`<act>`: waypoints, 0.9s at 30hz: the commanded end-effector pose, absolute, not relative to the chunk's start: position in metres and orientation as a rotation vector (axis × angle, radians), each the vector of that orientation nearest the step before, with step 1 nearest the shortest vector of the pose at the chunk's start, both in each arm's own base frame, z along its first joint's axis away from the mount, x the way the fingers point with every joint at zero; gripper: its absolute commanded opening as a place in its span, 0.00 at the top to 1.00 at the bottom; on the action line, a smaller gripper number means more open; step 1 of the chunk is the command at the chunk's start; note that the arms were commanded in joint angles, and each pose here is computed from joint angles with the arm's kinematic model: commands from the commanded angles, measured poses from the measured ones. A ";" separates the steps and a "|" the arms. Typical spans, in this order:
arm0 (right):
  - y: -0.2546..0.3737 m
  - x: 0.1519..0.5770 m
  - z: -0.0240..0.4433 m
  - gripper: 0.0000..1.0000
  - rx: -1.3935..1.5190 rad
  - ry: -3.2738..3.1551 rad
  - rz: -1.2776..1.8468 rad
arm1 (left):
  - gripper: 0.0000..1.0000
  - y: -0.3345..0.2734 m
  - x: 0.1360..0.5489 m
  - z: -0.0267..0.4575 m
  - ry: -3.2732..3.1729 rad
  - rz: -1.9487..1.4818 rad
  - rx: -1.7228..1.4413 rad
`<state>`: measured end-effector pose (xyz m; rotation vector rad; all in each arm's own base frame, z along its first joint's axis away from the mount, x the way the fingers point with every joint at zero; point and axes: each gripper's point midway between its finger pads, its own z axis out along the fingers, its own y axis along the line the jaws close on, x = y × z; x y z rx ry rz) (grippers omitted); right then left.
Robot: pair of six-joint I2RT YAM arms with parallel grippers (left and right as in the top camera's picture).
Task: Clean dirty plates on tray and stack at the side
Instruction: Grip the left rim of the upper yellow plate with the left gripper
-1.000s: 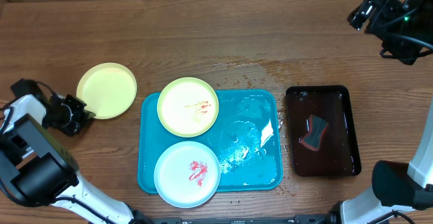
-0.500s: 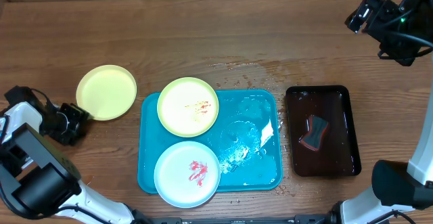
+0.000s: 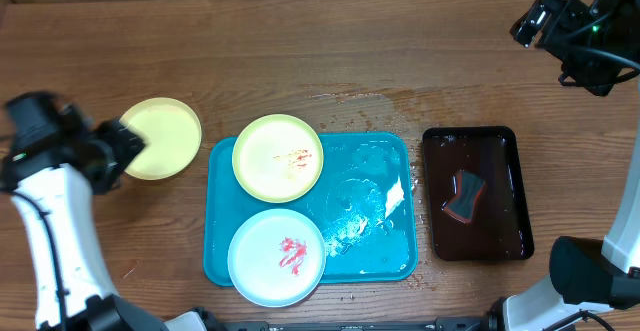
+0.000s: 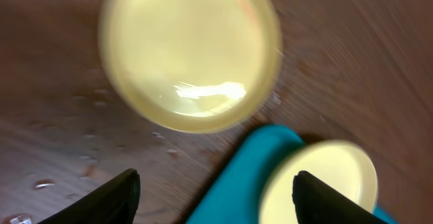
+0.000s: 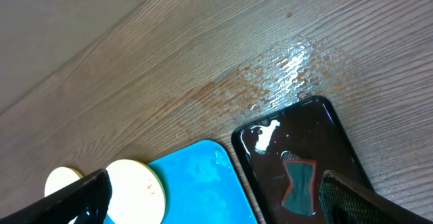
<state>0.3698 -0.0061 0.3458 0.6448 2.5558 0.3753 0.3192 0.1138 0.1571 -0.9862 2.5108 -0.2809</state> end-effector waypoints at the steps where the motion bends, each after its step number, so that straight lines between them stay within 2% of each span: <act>1: -0.006 0.372 0.341 0.00 0.634 2.569 0.360 | 0.22 0.067 0.332 0.151 2.633 -0.285 -0.709; 8: -0.006 0.370 0.323 0.00 0.622 2.640 0.346 | 0.14 -0.007 0.352 0.111 2.811 -0.262 -0.292; 14: -0.006 0.367 0.295 0.00 0.620 2.731 0.331 | 0.21 -0.020 0.350 0.078 2.915 -0.269 -0.195; 18: -0.006 0.368 0.279 0.00 0.632 2.762 0.328 | 0.32 -0.021 0.344 0.063 2.977 -0.271 -0.181; 22: -0.006 0.370 0.274 0.00 0.634 2.766 0.328 | 0.29 -0.022 0.342 0.061 2.988 -0.274 -0.159; 27: -0.006 0.371 0.274 0.00 0.633 2.764 0.329 | 0.30 -0.027 0.339 0.060 3.002 -0.307 -0.115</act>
